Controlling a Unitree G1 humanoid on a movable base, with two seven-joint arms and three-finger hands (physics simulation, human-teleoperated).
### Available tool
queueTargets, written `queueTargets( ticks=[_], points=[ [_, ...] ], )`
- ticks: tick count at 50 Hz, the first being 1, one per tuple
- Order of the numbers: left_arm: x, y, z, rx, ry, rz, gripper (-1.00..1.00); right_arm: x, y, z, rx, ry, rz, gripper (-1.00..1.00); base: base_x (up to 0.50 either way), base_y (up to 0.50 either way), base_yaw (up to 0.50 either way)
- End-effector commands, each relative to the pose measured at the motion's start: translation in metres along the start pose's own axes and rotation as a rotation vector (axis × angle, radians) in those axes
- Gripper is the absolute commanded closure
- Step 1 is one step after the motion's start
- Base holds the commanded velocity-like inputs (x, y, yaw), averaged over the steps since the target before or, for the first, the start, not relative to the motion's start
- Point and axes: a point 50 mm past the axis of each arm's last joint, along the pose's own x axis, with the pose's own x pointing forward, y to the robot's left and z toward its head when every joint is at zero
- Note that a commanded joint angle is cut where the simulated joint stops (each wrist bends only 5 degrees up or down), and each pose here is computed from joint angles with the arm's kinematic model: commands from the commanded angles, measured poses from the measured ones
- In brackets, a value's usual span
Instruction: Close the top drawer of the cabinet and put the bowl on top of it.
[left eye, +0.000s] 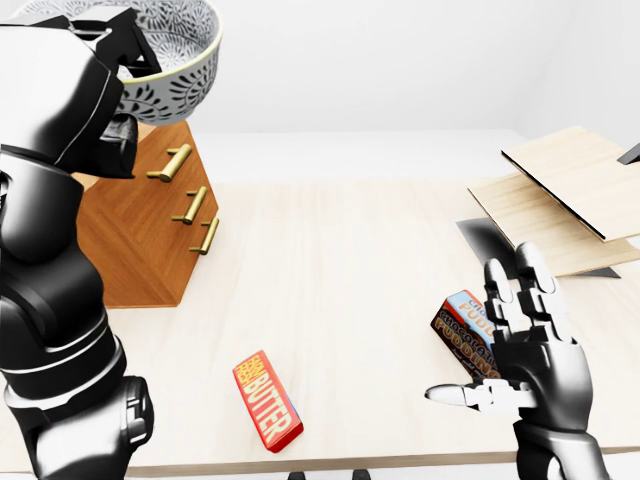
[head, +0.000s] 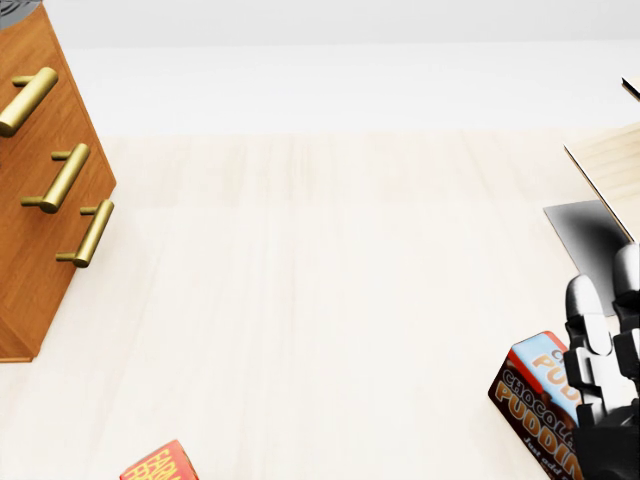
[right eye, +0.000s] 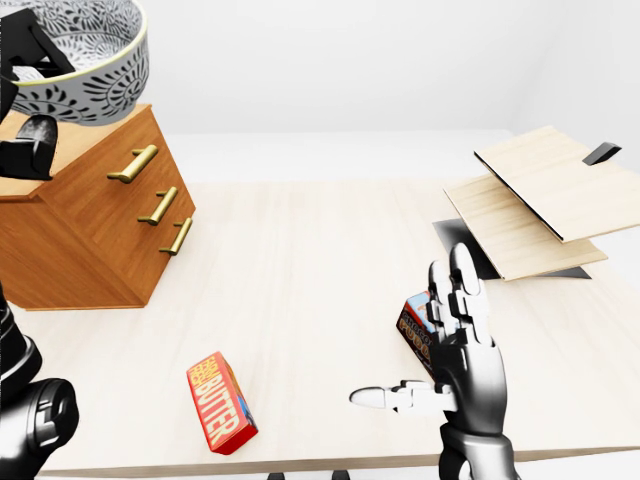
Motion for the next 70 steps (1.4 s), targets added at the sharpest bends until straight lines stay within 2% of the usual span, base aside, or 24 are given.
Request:
queueTargets(
  ticks=[1, 7, 28, 49, 57, 70],
  points=[
    [0.003, 0.009, -0.02, -0.034, 0.006, 0.05, 1.0, 0.0, 0.0, 0.0, -0.001, 0.001, 0.0, -1.0, 0.0, 0.0, 0.0],
    [0.006, 0.01, -0.032, -0.057, 0.025, 0.066, 1.0, 0.0, 0.001, -0.001, -0.004, 0.002, 0.002, -1.0, 0.0, 0.0, 0.0],
    [0.011, -0.003, -0.078, -0.223, 0.121, 0.113, 1.0, 0.001, 0.004, -0.005, -0.009, 0.01, 0.007, -1.0, 0.0, 0.0, 0.0],
    [0.006, -0.004, -0.107, -0.282, 0.199, 0.136, 1.0, 0.0, 0.005, -0.004, -0.01, 0.012, 0.011, -1.0, 0.0, 0.0, 0.0],
    [0.003, -0.016, -0.133, -0.352, 0.302, 0.15, 1.0, 0.0, 0.006, -0.005, -0.009, 0.016, 0.012, -1.0, 0.0, 0.0, 0.0],
    [0.001, -0.021, -0.143, -0.382, 0.34, 0.147, 1.0, -0.001, 0.008, -0.009, -0.008, 0.036, 0.016, -1.0, 0.0, 0.0, 0.0]
  ],
)
